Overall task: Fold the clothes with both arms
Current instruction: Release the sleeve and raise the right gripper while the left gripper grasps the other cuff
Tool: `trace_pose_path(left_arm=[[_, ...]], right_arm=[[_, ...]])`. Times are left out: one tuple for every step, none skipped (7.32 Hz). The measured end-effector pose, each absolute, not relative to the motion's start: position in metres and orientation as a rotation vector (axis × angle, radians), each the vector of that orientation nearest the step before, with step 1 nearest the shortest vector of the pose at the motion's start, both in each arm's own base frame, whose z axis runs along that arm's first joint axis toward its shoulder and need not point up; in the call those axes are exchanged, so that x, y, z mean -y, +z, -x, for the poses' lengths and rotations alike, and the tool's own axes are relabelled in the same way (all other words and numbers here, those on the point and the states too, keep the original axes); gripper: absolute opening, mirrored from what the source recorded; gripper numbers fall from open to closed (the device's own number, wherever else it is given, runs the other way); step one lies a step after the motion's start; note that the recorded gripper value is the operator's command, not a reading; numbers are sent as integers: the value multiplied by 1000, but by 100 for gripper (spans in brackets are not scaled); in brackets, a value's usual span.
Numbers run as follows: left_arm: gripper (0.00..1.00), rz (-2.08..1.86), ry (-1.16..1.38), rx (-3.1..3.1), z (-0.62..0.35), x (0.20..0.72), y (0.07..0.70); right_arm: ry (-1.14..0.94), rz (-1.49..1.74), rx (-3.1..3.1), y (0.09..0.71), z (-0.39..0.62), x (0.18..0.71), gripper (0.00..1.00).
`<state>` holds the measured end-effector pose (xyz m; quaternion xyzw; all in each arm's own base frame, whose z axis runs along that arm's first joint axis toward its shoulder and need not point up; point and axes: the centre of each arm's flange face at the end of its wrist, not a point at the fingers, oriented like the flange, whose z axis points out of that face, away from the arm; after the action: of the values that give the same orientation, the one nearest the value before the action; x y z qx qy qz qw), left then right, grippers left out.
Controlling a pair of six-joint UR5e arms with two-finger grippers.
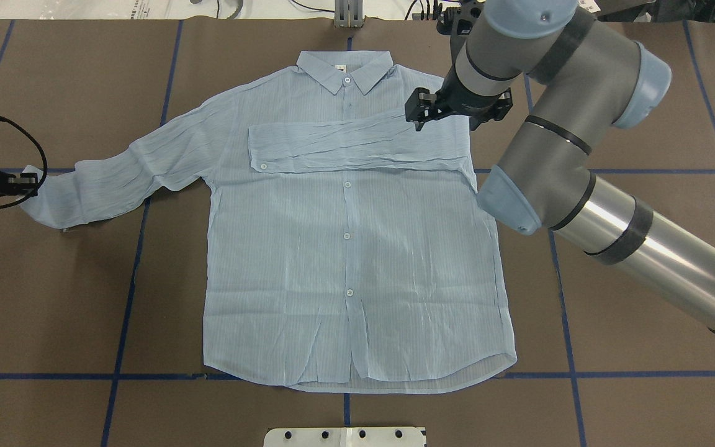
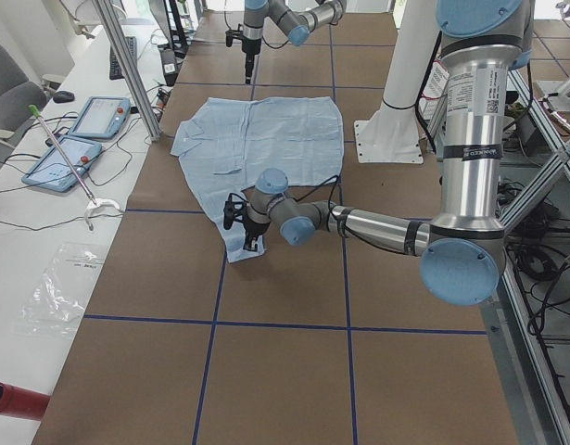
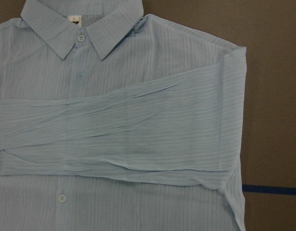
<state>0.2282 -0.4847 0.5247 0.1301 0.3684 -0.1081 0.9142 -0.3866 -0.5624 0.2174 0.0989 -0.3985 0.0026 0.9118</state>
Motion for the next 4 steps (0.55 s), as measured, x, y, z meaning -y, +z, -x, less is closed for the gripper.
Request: trace_pose_path(left_arm=[[0, -264, -225, -755, -237, 498, 476], [0, -255, -231, -748, -250, 519, 419], [0, -251, -240, -753, -264, 537, 363], [0, -247, -259, -777, -274, 551, 316]], right_arm=[[-30, -209, 783, 235, 359, 563, 100], [-63, -210, 753, 260, 329, 564, 100], [-99, -209, 727, 286, 301, 563, 100], [-136, -209, 708, 312, 276, 562, 100]])
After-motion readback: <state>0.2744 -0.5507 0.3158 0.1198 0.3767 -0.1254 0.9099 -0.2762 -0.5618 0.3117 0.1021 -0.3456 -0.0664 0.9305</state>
